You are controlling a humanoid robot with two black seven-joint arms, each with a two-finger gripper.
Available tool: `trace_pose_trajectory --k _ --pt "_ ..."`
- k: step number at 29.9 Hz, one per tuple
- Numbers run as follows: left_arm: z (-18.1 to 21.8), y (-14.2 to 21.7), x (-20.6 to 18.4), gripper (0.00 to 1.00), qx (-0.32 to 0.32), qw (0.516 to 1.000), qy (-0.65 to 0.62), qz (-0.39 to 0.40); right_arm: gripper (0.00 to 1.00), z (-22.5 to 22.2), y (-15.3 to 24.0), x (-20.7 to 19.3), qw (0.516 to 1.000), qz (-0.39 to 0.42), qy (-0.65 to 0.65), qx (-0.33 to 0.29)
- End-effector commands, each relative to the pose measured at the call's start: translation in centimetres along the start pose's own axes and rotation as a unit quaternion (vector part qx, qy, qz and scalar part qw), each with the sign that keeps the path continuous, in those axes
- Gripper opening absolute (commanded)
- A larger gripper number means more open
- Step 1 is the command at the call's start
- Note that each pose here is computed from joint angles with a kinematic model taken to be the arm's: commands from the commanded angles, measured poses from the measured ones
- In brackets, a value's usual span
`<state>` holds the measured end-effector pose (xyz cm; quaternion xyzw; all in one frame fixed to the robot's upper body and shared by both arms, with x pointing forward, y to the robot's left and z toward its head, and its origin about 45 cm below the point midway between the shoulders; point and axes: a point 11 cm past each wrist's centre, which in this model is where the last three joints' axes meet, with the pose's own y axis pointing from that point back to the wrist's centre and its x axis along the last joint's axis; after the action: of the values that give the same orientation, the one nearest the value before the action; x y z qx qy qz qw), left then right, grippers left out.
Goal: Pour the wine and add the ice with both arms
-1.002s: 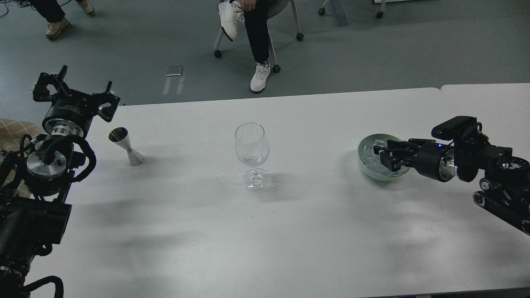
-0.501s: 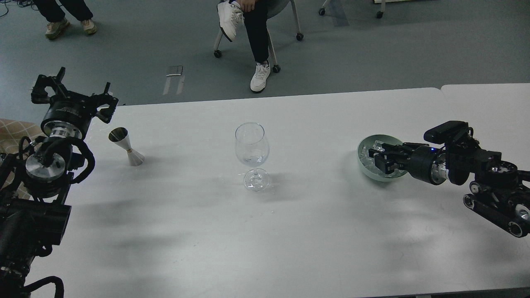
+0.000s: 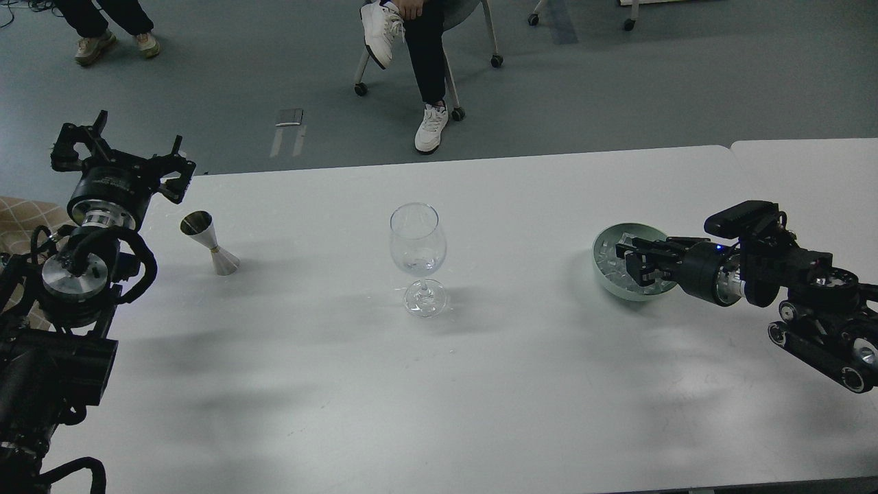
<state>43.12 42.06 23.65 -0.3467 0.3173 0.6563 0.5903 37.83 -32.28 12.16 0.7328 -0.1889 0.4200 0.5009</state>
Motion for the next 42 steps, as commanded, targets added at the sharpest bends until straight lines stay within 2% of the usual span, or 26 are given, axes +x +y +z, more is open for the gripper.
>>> trace_pose_trajectory --k 1,5,9,14,22,28,31,36,37,42 --pt "0.1 0.0 0.1 0.97 0.000 1.000 -0.001 0.001 0.19 0.0 0.0 -0.1 1.000 -0.002 0.000 0.000" --pt "0.0 0.0 0.1 0.97 0.000 1.000 0.000 0.001 0.17 0.0 0.0 -0.1 1.000 -0.001 0.000 0.000" --pt "0.1 0.0 0.1 0.97 -0.001 1.000 0.000 0.001 0.11 -0.4 -0.1 0.3 1.000 0.002 0.000 0.006" --pt "0.5 0.0 0.1 0.97 -0.006 1.000 0.002 0.001 0.12 -0.8 0.1 1.2 1.000 0.015 0.000 0.016" --pt "0.5 -0.1 -0.1 0.97 -0.006 1.000 0.001 0.000 0.13 -0.8 2.6 4.5 0.996 0.082 0.014 0.029" --pt "0.5 -0.1 -0.1 0.97 -0.006 1.000 0.001 0.000 0.12 -2.2 3.9 8.5 0.987 0.149 0.016 0.054" --pt "0.5 -0.1 -0.1 0.97 -0.006 1.000 0.001 0.000 0.12 -3.6 4.0 10.5 0.980 0.186 0.003 0.072" --pt "0.7 -0.1 -0.1 0.97 -0.007 1.000 -0.001 0.000 0.13 -10.2 1.7 13.4 0.961 0.234 -0.028 0.148" --pt "0.7 -0.1 -0.1 0.97 -0.007 1.000 -0.001 0.000 0.13 -10.2 1.7 13.4 0.960 0.234 -0.028 0.148" --pt "1.3 0.1 0.2 0.97 -0.011 1.000 -0.004 0.003 0.13 -17.6 -0.2 15.1 0.939 0.253 -0.047 0.227"
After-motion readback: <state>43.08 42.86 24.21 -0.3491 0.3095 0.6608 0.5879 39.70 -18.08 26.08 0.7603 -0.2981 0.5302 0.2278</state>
